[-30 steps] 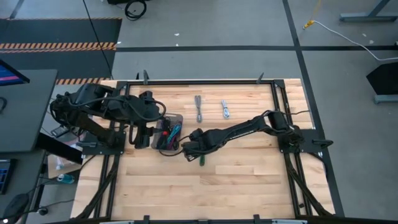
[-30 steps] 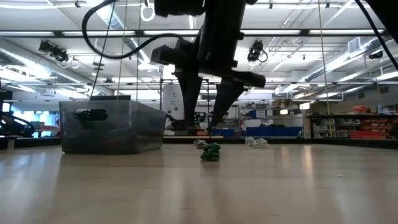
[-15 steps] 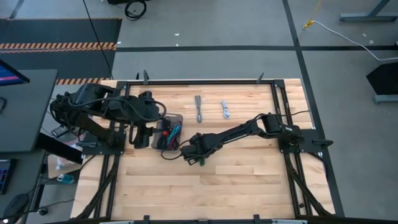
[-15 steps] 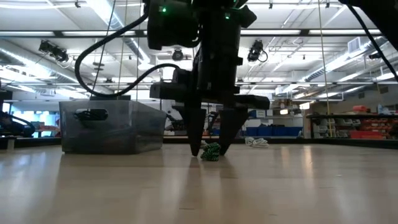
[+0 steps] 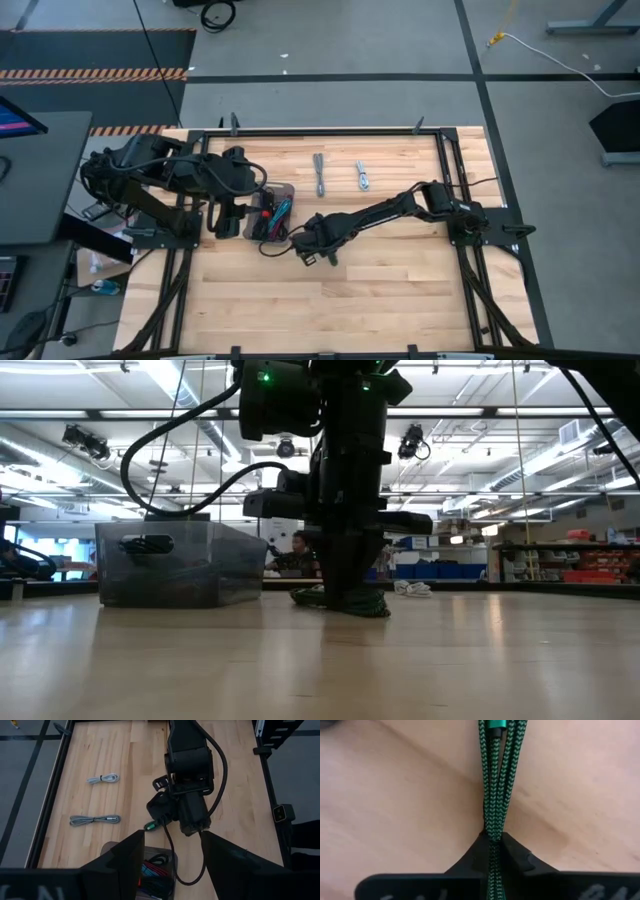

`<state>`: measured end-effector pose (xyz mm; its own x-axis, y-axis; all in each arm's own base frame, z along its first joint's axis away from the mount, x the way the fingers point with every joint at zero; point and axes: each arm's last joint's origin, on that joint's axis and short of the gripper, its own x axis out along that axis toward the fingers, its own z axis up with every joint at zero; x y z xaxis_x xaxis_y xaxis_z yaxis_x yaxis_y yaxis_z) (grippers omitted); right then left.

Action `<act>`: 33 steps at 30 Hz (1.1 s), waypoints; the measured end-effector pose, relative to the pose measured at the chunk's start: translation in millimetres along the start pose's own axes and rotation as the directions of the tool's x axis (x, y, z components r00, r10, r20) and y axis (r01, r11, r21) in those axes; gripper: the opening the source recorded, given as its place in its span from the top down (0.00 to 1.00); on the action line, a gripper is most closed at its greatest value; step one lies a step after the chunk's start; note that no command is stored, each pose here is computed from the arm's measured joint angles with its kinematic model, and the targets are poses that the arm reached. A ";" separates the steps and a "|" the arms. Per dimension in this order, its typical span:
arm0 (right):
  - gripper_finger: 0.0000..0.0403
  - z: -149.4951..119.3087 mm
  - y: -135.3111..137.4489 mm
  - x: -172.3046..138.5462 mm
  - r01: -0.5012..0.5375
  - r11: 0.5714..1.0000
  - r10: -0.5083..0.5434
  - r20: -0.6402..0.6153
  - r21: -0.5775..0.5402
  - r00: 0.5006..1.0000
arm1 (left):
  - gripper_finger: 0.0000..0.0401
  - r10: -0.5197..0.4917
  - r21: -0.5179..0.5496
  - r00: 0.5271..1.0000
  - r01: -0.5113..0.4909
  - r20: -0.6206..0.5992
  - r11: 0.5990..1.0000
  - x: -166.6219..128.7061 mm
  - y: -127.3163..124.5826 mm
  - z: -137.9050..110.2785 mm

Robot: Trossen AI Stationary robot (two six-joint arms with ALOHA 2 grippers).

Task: Pick and place USB-C Cables
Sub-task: Put the green USB cable into the black bin

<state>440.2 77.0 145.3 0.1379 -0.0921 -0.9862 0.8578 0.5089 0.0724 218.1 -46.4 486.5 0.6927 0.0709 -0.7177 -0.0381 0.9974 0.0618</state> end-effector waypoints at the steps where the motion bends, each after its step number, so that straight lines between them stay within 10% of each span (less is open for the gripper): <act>1: 0.94 -0.2 1.1 -2.8 -0.020 1.000 0.020 -0.003 -0.006 1.000 | 0.49 0.000 0.000 1.000 0.000 0.000 1.000 0.0 0.0 0.0; 14: 0.95 14.8 -18.6 -148.6 -0.302 0.951 0.303 0.365 -0.060 0.880 | 0.49 0.000 -0.005 1.000 0.000 0.001 1.000 0.0 0.0 0.1; 22: 0.95 71.4 -1.5 -154.4 -0.508 0.843 0.507 0.572 -0.175 0.645 | 0.49 -0.001 -0.012 1.000 0.001 0.004 1.000 -0.3 0.0 0.2; 33: 0.95 89.3 12.5 -100.0 -0.525 0.847 0.468 0.578 -0.079 0.669 | 0.49 -0.001 -0.011 1.000 0.001 0.000 1.000 -0.3 0.1 -0.1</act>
<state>481.4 16.1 258.1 0.7799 -0.3177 -0.5393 0.6154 0.5468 0.5677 217.8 -46.3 486.6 0.6931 0.0701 -0.7174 -0.0450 0.9975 0.0539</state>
